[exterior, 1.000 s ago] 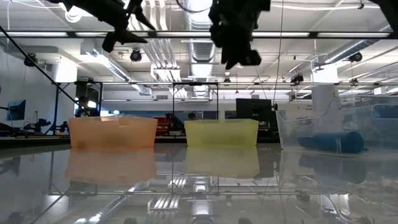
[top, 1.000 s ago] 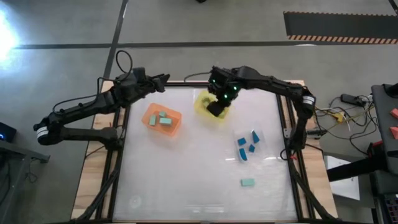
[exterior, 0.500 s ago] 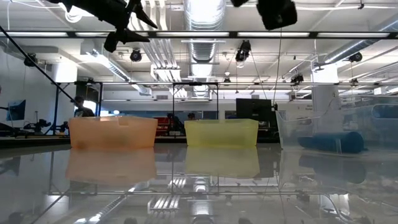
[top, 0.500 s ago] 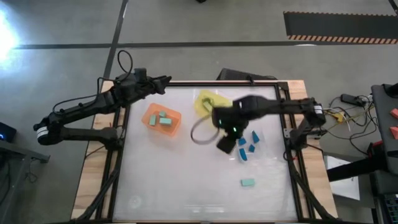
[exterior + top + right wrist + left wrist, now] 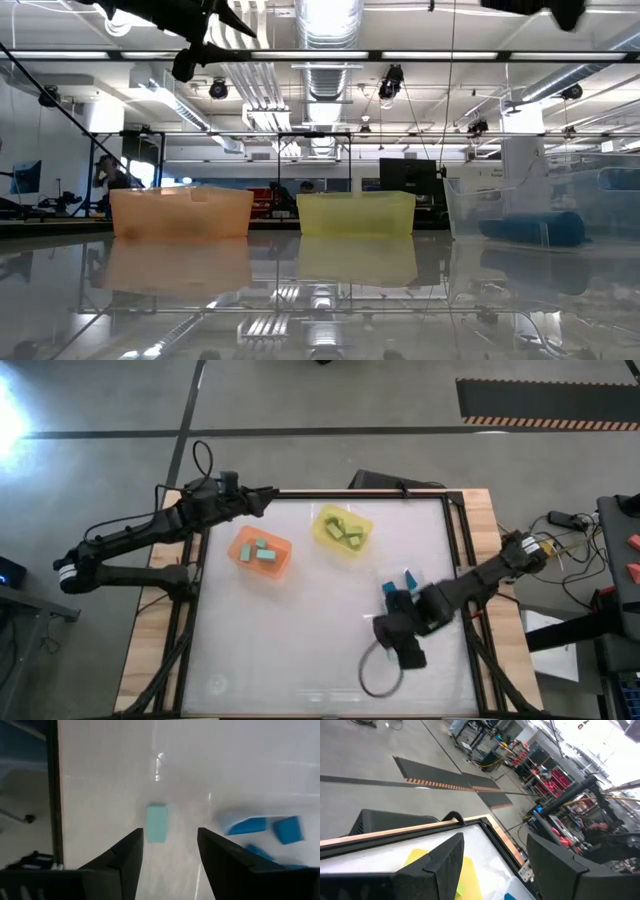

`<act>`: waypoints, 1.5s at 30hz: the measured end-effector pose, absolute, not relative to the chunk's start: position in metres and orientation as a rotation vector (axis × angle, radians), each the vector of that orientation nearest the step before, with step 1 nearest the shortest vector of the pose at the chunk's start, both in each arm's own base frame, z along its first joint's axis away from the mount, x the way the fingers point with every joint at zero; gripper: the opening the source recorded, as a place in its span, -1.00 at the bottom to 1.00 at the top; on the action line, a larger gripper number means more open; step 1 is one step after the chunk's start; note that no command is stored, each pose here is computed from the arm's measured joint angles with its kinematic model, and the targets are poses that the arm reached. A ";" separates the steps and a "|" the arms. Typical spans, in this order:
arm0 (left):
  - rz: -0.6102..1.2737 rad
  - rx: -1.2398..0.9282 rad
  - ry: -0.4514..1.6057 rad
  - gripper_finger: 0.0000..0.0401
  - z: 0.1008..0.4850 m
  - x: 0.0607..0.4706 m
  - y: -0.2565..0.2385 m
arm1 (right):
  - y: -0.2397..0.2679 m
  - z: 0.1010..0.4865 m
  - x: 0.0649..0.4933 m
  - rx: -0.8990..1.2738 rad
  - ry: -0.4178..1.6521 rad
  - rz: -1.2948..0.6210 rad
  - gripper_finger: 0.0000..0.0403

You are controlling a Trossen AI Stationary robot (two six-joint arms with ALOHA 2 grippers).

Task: Sort & place blocks by color
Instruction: Put the light blue block into the orange bin

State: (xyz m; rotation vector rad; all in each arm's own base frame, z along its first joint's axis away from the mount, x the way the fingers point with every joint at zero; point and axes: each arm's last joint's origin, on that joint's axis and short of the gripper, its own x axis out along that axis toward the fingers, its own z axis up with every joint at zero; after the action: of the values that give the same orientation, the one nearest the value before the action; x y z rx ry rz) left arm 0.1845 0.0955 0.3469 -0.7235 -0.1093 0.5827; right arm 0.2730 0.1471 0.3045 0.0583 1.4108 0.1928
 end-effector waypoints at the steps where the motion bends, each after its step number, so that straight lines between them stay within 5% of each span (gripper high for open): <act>1: 0.576 -0.724 -0.108 0.00 0.347 0.184 0.095 | 0.152 0.297 0.268 0.058 1.412 0.194 -0.12; 18: 0.559 -0.727 -0.101 0.00 0.347 0.185 0.095 | 0.168 0.177 0.229 0.124 1.497 0.124 -0.09; 45: 0.556 -0.747 -0.107 0.00 0.347 0.185 0.094 | 0.169 0.143 0.232 0.072 1.438 0.133 -0.08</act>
State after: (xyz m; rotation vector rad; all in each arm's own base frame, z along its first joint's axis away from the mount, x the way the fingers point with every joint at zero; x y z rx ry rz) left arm 0.1852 0.0943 0.3470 -0.7471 -0.1069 0.5558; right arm 0.2324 0.1688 0.1430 0.0724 1.4385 0.1332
